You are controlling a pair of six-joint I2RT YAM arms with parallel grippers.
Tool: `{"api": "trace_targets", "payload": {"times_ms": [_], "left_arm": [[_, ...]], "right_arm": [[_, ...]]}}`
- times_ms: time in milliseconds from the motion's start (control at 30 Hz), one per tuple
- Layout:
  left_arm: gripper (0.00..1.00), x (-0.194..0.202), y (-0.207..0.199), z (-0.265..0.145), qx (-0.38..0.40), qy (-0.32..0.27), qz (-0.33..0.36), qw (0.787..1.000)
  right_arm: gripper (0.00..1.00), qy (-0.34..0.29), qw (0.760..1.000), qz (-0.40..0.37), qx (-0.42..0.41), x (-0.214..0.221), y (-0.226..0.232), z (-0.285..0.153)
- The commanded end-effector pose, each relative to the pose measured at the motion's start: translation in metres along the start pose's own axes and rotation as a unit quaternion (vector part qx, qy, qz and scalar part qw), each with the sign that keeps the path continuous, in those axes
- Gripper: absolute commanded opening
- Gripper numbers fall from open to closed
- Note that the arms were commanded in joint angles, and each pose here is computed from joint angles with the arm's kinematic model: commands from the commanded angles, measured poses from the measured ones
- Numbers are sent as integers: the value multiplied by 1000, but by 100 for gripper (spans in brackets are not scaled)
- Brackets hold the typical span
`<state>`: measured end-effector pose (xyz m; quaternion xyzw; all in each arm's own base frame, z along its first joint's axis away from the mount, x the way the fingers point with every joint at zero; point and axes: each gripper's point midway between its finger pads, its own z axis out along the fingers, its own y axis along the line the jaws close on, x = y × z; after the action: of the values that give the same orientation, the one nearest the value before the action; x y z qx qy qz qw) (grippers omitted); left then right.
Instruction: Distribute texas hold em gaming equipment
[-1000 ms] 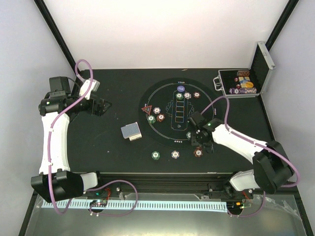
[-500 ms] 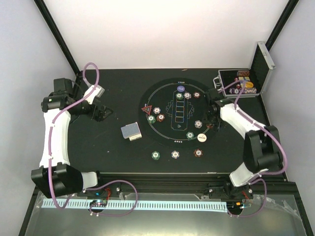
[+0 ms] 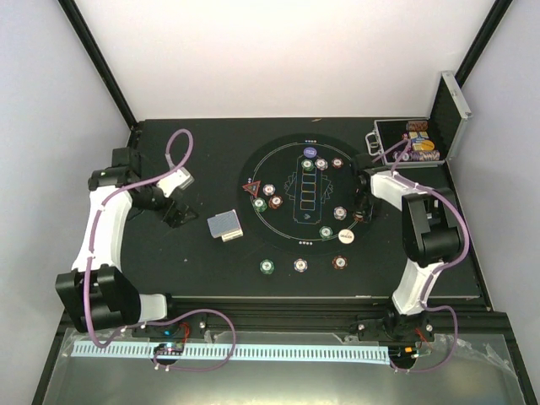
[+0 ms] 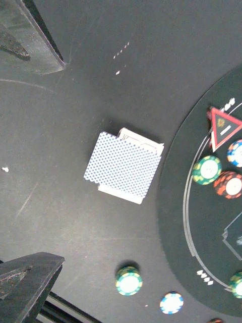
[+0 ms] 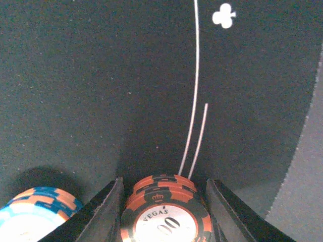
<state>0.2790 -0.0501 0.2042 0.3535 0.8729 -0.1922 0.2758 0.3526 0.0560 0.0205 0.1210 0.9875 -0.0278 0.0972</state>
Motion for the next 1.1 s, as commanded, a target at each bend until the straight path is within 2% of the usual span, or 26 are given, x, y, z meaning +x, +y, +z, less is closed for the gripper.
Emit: {"api": "trace_targets", "payload": {"times_ms": [0,67,167,400,567,700,1067], "left_arm": [[99,12,-10,12,17,16,66,998],[99,16,-11,21,18,25,83,996],[99,25,-10,41,3,68,110,992],[99,33,-9,80,-18,122,167,978],[99,38,2,103,-34,171,169,970],[99,44,14,119,-73,215,175,958],[99,44,12,130,-74,206,185,958]], "right_arm": [[41,-18,1000,10,-17,-15,9,0],[55,-19,1000,11,-21,-15,9,-2],[69,-38,999,17,-35,-18,11,-19],[92,-101,993,16,-62,-21,17,-76],[96,-130,986,-11,-104,-3,41,-109],[100,-124,981,-50,-139,27,72,-118],[100,-102,972,-111,-182,87,121,-120]]}}
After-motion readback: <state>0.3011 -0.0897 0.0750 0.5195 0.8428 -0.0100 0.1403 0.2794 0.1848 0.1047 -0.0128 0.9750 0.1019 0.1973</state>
